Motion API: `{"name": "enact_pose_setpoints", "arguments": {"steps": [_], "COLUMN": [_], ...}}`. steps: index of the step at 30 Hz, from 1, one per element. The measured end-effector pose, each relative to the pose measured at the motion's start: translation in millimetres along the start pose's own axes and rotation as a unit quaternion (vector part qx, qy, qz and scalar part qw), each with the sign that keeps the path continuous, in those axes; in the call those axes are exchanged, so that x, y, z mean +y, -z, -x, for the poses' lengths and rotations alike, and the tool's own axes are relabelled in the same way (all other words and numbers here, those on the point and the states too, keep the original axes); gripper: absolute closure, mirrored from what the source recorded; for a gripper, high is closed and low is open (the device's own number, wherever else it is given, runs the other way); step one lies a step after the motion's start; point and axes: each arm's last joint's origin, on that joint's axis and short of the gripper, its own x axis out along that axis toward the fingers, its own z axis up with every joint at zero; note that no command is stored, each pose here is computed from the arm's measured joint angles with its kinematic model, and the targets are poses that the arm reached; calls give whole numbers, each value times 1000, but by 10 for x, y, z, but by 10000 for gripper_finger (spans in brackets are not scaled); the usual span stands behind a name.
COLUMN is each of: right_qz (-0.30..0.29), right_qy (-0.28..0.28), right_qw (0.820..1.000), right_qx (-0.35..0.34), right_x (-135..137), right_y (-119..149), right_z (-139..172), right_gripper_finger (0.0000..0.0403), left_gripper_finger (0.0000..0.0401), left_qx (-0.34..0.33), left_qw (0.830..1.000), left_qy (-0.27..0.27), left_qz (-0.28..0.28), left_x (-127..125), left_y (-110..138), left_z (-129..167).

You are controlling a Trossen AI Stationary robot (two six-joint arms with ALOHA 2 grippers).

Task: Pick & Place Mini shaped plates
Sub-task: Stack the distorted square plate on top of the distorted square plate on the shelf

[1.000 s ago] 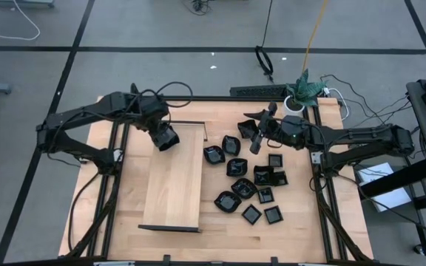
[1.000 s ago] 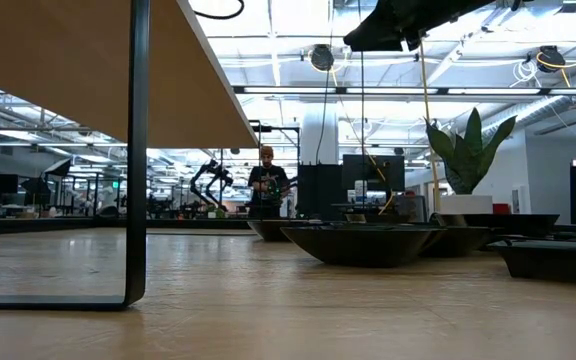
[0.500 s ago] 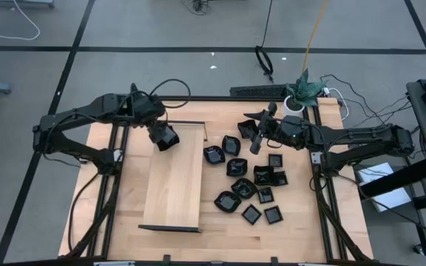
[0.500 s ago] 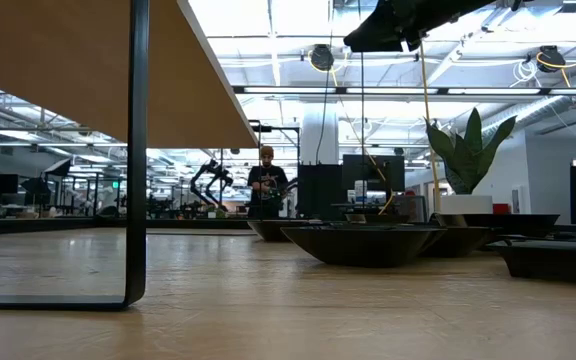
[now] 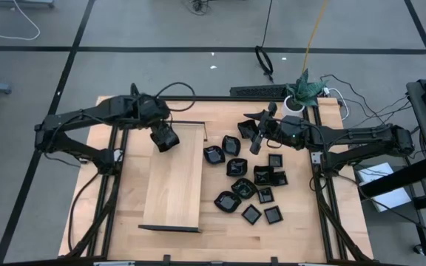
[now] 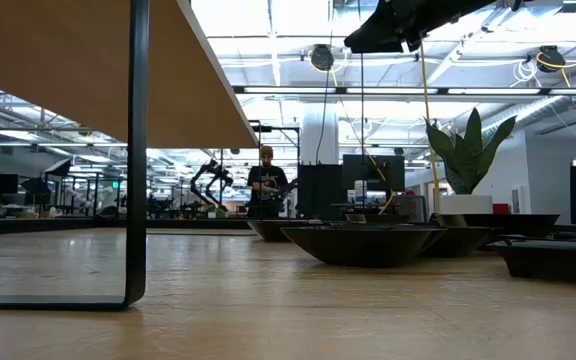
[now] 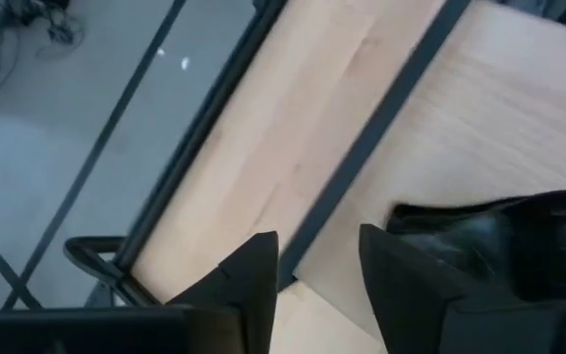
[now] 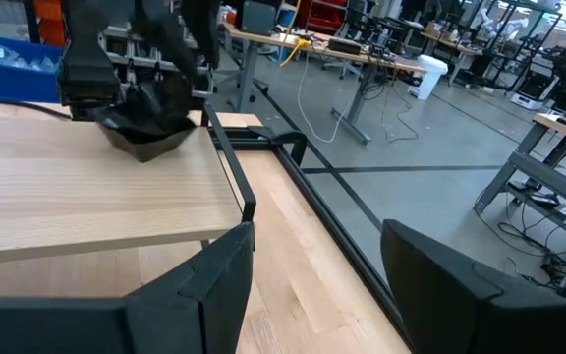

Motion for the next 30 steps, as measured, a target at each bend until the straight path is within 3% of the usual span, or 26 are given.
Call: {"name": "enact_pose_setpoints", "arguments": {"steps": [7, 11, 16, 19, 23, 30], "right_qz": [0, 0, 1, -6, -37, -94], "right_qy": [0, 0, 4, 30, 74, 105], "right_qw": [1000, 1000, 1000, 999, 995, 979], "right_qx": [0, 0, 6, 26, 64, 145], "right_x": [0, 0, -1, -4, -34, -142], "right_y": [-1, -1, 44, 171, 384, 605], "right_z": [0, 0, -5, -21, -36, -39], "right_gripper_finger": [193, 193, 193, 193, 193, 193], "left_gripper_finger": [270, 278, 283, 279, 283, 297], "left_qx": [1, -25, -101, -210, -315, -410], "left_qw": [1000, 1000, 995, 975, 945, 902], "left_qy": [-2, -13, 20, 71, 83, 135], "left_qz": [-11, -8, 9, 25, 25, 17], "left_x": [-24, 27, 95, 164, 286, 247], "left_y": [23, -26, -95, -80, 136, 640], "left_z": [-64, 55, 376, 629, 849, 685]}}
